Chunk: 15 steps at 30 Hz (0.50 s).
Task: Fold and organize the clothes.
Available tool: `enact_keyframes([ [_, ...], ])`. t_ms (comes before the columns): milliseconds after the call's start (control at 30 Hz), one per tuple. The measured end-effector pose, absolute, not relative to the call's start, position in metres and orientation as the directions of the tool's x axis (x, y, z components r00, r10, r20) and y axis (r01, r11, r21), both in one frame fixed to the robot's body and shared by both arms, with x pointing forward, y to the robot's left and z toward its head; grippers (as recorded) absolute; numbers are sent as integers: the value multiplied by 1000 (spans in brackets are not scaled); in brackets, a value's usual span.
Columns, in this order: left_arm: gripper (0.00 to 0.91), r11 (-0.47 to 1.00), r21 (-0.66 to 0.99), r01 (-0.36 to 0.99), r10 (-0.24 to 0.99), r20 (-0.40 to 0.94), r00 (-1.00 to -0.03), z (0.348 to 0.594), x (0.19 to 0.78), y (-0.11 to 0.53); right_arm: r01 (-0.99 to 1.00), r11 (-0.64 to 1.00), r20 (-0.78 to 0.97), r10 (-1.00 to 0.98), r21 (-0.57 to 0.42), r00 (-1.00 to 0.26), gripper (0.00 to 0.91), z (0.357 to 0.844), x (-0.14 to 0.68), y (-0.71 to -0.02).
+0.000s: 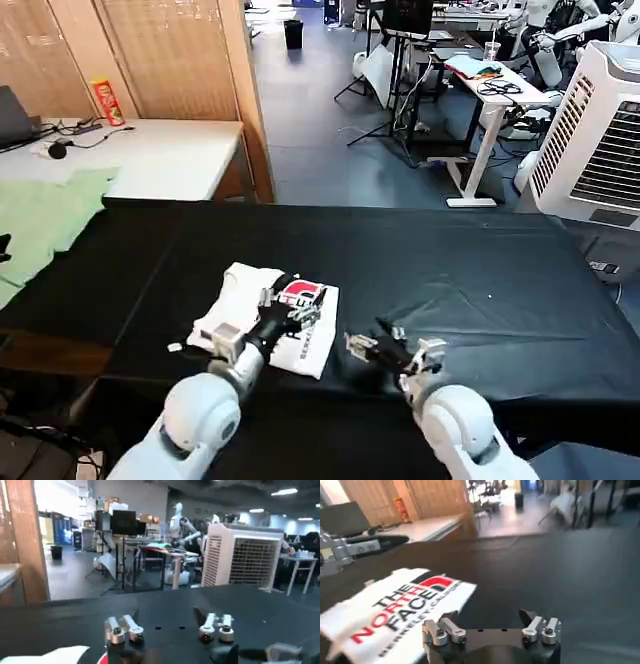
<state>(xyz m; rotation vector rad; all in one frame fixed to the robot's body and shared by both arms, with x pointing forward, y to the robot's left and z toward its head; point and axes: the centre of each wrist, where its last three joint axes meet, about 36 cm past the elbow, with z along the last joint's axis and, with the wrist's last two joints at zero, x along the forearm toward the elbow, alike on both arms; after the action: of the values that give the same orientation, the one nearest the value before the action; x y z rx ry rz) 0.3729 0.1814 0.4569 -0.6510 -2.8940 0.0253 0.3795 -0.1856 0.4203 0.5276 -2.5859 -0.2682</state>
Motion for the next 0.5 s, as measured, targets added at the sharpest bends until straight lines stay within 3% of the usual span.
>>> enact_keyframes([
  [33, 878, 907, -50, 418, 421, 163, -892, 457, 372, 184, -320, 902, 423, -421, 290, -802, 878, 418, 382, -182],
  [67, 878, 910, -46, 413, 414, 160, -896, 458, 372, 186, -321, 897, 427, -430, 304, -796, 770, 416, 385, -178],
  [100, 878, 912, -42, 408, 409, 160, -898, 458, 371, 188, -325, 891, 430, -440, 317, -788, 741, 414, 388, -174],
  [167, 878, 918, -39, 396, 397, 161, -904, 457, 368, 192, -329, 879, 439, -462, 346, -771, 585, 411, 393, -168],
  [200, 878, 920, -39, 391, 392, 160, -906, 458, 367, 193, -331, 874, 441, -470, 357, -764, 400, 410, 396, -165],
  [233, 878, 922, -39, 386, 387, 160, -908, 458, 366, 195, -334, 868, 444, -480, 368, -757, 322, 409, 398, -162],
  [267, 878, 923, -39, 383, 384, 158, -910, 459, 365, 196, -336, 863, 445, -486, 376, -752, 88, 407, 401, -158],
  [500, 878, 938, -39, 343, 345, 148, -927, 461, 356, 205, -325, 860, 452, -489, 392, -746, 20, 402, 414, -151],
])
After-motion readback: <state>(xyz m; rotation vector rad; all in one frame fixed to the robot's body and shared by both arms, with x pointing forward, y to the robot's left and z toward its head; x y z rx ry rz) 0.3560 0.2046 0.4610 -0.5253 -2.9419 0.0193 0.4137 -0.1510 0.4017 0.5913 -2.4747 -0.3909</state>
